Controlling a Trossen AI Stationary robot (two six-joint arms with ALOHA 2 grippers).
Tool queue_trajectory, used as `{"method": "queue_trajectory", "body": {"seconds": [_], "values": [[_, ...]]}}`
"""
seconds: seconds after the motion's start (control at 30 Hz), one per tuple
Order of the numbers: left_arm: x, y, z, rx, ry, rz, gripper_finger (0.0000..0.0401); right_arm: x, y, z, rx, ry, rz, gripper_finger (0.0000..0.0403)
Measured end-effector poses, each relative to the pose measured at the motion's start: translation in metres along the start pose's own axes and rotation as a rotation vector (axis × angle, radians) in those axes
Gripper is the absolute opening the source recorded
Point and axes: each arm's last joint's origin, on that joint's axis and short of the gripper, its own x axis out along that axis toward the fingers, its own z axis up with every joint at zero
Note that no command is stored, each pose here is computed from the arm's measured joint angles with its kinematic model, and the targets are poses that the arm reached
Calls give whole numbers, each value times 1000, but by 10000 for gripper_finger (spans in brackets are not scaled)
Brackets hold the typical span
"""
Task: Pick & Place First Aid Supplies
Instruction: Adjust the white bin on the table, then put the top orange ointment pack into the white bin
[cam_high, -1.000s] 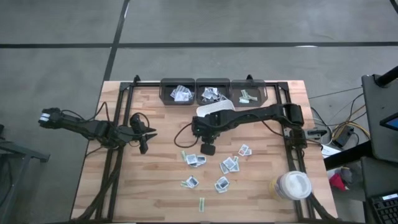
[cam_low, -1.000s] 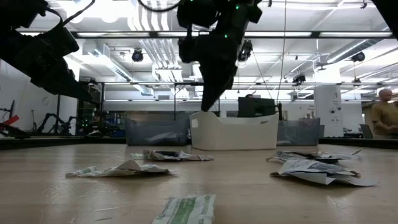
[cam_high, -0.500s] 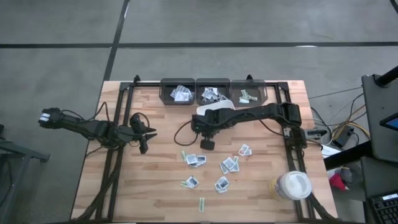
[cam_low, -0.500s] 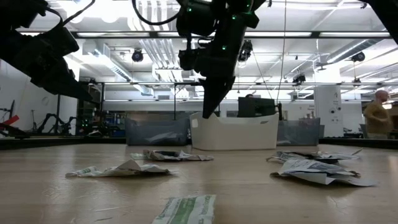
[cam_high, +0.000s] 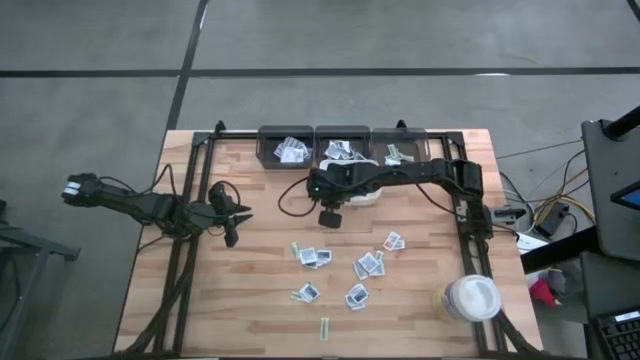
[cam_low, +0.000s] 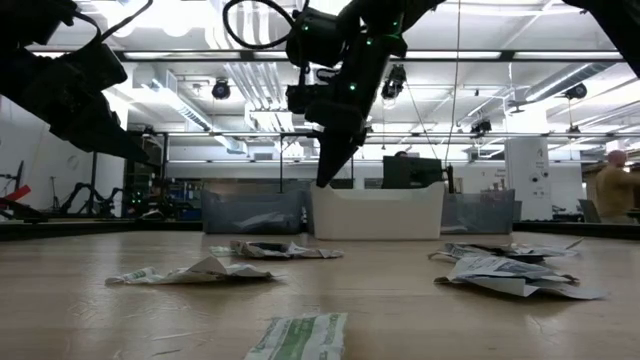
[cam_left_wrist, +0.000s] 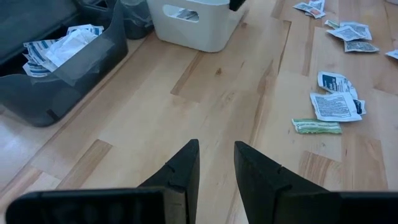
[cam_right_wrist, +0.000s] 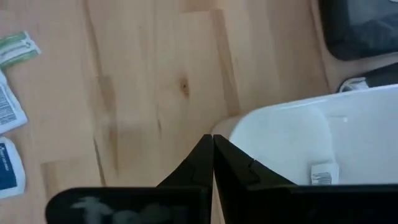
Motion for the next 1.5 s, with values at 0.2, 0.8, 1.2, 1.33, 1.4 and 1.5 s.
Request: {"method": "queue_trajectory", "body": {"seconds": [0.2, 0.8, 1.2, 1.33, 1.4, 1.5], "values": [[0, 0, 0, -7, -1, 0, 94, -20, 10, 0, -17, 4, 190, 8], [0, 0, 0, -11, -4, -3, 94, -88, 55, -86, 78, 600, 300, 9], [0, 0, 1, -14, -4, -3, 94, -60, 50, -131, 186, 609, 268, 9], [0, 0, 0, -15, -4, -3, 94, -56, 47, -142, 214, 602, 263, 9], [0, 0, 0, -15, -4, -3, 94, -53, 46, -147, 218, 592, 257, 16], [0, 0, 1, -15, -4, -3, 94, -48, 43, -155, 239, 592, 230, 37]]}}
